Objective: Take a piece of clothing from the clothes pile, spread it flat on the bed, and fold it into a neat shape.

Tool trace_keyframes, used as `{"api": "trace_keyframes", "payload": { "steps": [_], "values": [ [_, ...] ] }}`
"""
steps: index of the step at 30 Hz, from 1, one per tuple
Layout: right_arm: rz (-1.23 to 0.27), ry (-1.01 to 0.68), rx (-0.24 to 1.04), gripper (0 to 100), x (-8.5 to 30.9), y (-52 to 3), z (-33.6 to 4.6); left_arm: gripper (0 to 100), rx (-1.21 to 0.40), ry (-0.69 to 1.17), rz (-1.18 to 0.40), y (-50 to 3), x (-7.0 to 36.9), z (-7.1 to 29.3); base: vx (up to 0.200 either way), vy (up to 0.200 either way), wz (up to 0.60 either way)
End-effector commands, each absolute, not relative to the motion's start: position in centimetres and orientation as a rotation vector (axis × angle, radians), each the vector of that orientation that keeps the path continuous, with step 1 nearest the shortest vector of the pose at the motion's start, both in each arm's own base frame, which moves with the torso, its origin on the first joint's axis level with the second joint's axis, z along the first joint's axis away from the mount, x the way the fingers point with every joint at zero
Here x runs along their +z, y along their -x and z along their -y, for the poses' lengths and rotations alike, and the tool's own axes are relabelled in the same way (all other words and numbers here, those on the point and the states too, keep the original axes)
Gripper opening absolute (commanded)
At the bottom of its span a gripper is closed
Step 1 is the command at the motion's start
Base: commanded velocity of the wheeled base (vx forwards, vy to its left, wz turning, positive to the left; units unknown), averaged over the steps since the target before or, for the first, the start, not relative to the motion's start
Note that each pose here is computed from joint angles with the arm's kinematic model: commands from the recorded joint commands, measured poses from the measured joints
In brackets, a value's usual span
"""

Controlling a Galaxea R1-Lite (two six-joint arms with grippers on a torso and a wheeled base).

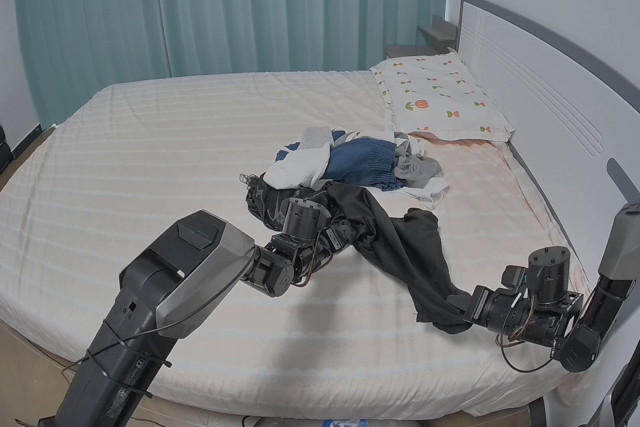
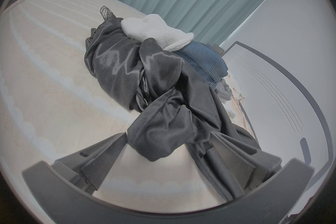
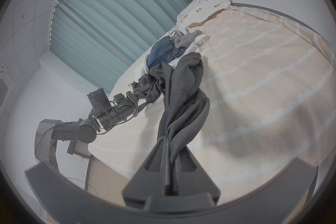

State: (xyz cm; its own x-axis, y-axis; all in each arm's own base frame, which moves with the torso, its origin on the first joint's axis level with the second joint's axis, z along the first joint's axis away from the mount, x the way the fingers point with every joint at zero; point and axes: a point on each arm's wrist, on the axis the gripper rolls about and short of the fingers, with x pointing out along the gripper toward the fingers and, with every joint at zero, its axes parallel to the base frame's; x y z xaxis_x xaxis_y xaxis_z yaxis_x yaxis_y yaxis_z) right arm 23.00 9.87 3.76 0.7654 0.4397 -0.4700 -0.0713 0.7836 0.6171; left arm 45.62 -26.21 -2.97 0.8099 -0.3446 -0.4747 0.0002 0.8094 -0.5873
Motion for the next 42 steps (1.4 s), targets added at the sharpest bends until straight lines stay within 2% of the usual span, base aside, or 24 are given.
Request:
{"api": "trace_keyframes", "payload": {
  "steps": [1,5,6,13,16,22,27,30,31,32,34,36,39,42],
  "values": [
    [-0.649,-0.613,0.298,0,3.6,-23.1,-9.9,100,-0.171,0.605,-0.575,-46.4,-3.8,26.6,0.0,0.0,0.0],
    [-0.648,-0.611,0.305,0,3.7,-23.1,-10.1,100,-0.153,0.592,-0.595,-46.6,-3.9,26.9,0.0,0.0,0.0],
    [-0.648,-0.612,0.309,0,3.7,-23.1,-10.2,0,-0.152,0.588,-0.6,-46.5,-3.9,27.1,0.0,0.0,0.0],
    [-0.647,-0.617,0.312,0,3.7,-23.2,-10.3,0,-0.139,0.577,-0.632,-45.8,-4.1,26.9,0.0,0.0,0.0],
    [-0.644,-0.624,0.312,0,3.5,-23.6,-10.4,0,-0.126,0.634,-0.616,-45.2,-1.3,26.1,0.0,0.0,0.0],
    [-0.547,-0.691,0.344,0,5.1,-25.0,-11.0,0,-0.16,0.732,-0.637,-42.0,5.0,23.9,0.0,0.0,0.0],
    [-0.352,-0.724,0.415,0,9.0,-26.6,-11.4,0,-0.272,0.794,-0.574,-37.3,12.8,21.2,0.0,0.0,0.0],
    [-0.195,-0.746,0.457,0,12.9,-27.6,-11.0,0,-0.308,0.837,-0.515,-34.7,16.8,19.8,0.0,0.0,0.0],
    [-0.18,-0.746,0.463,0,13.3,-27.6,-11.0,0,-0.313,0.84,-0.509,-34.4,17.1,19.7,0.0,0.0,0.0],
    [-0.088,-0.757,0.501,0,15.8,-27.8,-10.9,0,-0.334,0.852,-0.477,-32.8,19.1,18.8,0.0,0.0,0.0],
    [-0.003,-0.766,0.534,0,18.1,-27.9,-10.9,0,-0.349,0.861,-0.448,-31.4,20.5,18.0,0.0,0.0,0.0],
    [0.046,-0.771,0.561,0,19.8,-27.5,-10.9,0,-0.355,0.866,-0.434,-30.1,21.4,17.2,0.0,0.0,0.0],
    [0.027,-0.765,0.589,0,19.8,-27.2,-10.9,0,-0.351,0.865,-0.441,-28.6,21.5,16.2,0.0,0.0,0.0],
    [-0.112,-0.761,0.599,0,16.5,-27.5,-11.5,0,-0.339,0.847,-0.52,-27.9,19.4,15.9,0.0,0.0,0.0]
  ]
}}
